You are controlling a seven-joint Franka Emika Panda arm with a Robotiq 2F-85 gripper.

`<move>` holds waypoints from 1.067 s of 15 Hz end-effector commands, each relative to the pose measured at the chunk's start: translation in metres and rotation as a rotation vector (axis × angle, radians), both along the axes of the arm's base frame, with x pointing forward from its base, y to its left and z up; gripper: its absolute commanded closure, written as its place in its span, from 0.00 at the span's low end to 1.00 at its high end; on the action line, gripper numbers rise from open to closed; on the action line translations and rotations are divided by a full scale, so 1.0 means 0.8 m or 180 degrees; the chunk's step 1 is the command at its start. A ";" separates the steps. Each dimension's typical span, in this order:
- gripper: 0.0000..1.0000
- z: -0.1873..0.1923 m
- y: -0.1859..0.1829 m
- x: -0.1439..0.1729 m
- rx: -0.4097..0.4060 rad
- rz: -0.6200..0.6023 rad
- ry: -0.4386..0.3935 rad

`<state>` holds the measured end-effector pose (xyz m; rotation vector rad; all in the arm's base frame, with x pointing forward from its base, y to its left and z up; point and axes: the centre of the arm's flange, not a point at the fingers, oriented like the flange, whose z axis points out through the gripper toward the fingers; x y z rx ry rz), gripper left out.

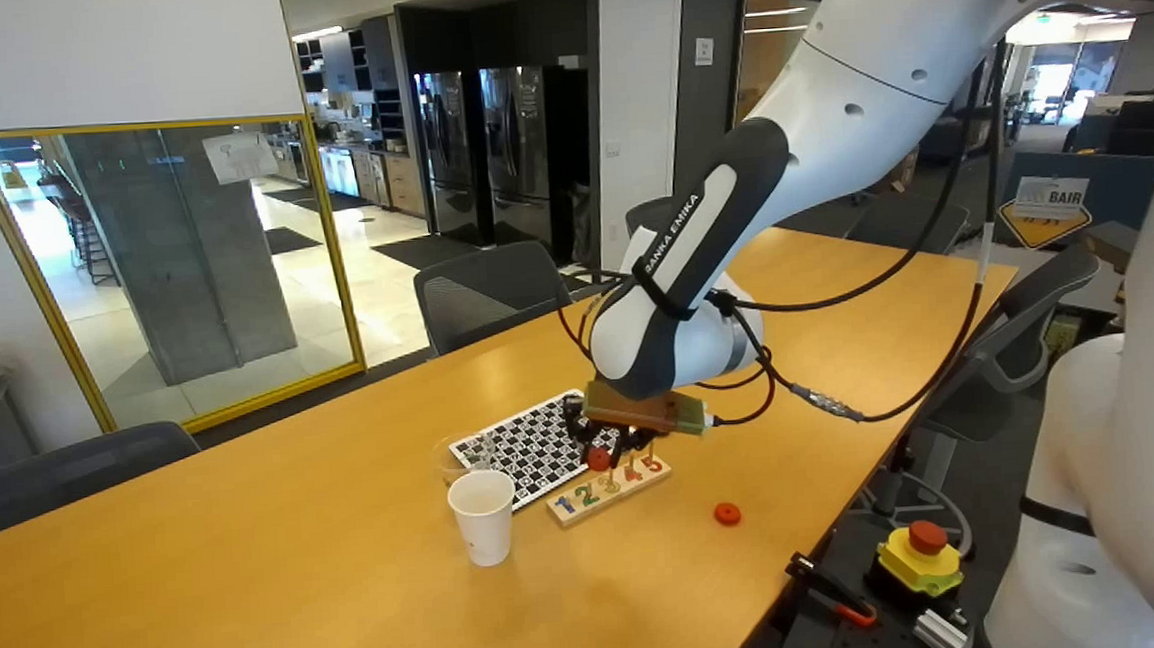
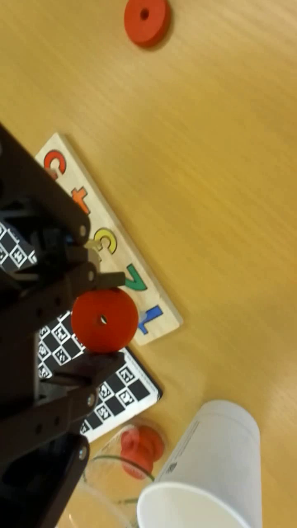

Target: Put the round yellow blocks in the white cup then put the round orange blocks in the clear cup respectively one at a time

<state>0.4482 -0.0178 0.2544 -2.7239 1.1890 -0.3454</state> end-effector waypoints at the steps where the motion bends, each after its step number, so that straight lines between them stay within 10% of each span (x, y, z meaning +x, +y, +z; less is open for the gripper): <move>1: 0.83 0.023 0.034 0.062 -0.0101 0.0106 -0.0161; 16: 0.83 0.007 0.134 0.224 -0.0252 0.0613 -0.0112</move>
